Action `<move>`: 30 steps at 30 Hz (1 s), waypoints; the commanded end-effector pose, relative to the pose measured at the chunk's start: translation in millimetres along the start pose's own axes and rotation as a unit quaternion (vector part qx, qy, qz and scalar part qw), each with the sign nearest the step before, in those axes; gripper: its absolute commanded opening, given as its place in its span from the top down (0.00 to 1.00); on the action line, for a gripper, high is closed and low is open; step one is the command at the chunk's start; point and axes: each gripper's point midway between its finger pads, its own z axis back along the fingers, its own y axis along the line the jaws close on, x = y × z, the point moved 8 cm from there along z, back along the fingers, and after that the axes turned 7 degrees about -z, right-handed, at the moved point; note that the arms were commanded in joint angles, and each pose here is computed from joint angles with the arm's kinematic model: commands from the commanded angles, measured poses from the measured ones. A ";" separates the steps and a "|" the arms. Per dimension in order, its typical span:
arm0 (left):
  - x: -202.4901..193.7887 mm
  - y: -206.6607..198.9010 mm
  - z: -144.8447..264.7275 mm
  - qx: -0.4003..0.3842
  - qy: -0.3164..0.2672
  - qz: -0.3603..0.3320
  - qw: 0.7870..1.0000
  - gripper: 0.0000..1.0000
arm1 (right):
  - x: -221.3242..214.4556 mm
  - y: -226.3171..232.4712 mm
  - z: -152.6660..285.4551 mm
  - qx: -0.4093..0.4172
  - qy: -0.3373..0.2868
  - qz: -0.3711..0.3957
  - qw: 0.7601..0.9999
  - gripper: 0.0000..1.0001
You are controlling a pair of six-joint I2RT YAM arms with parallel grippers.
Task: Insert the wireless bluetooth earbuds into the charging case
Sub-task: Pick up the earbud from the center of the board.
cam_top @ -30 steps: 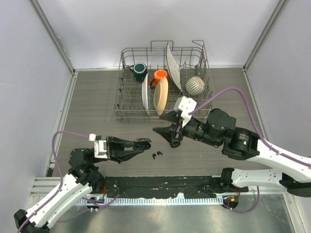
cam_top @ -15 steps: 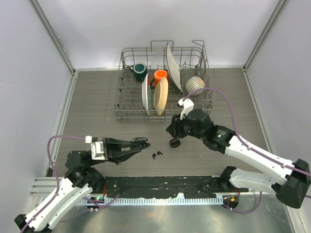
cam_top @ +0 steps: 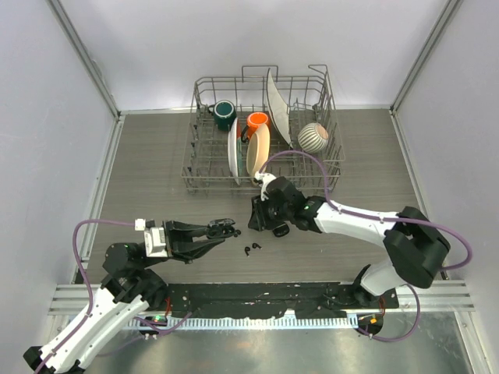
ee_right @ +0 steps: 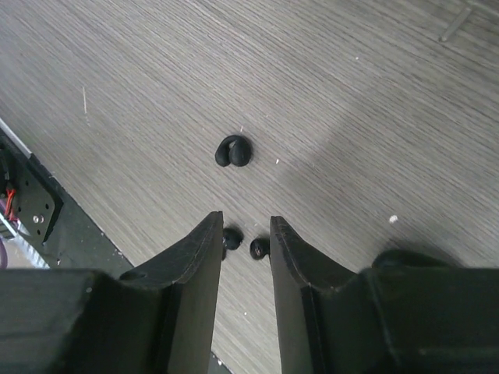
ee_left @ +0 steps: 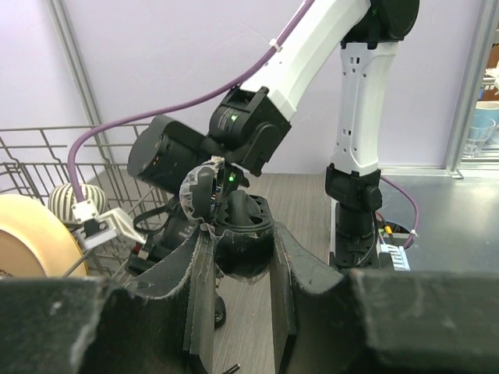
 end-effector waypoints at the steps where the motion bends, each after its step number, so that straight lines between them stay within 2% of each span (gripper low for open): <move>1: 16.4 2.8 -2.5 0.008 -0.020 -0.021 1.000 1.00 | 18.1 18.4 -16.1 0.029 -0.031 0.002 0.999 0.64; 8: 14.0 4.1 -2.2 0.015 -0.017 -0.019 1.000 1.00 | 10.9 29.3 -42.7 0.011 -0.042 -0.001 0.999 0.65; 15: 12.7 4.5 -1.8 0.019 -0.018 -0.019 0.999 1.00 | 11.4 53.3 -60.5 0.009 -0.074 -0.011 0.997 0.72; 19: 12.3 4.4 -0.6 0.023 -0.018 -0.019 0.999 1.00 | 9.0 53.8 -68.3 -0.016 -0.092 -0.069 0.993 0.79; 24: 9.2 4.9 1.7 0.032 -0.016 -0.018 0.999 1.00 | -1.8 55.0 -73.9 -0.075 -0.118 -0.119 0.983 0.81; 30: 8.7 4.7 3.0 0.036 -0.017 -0.019 0.999 1.00 | -9.9 59.2 -80.4 -0.095 -0.140 -0.164 0.972 0.82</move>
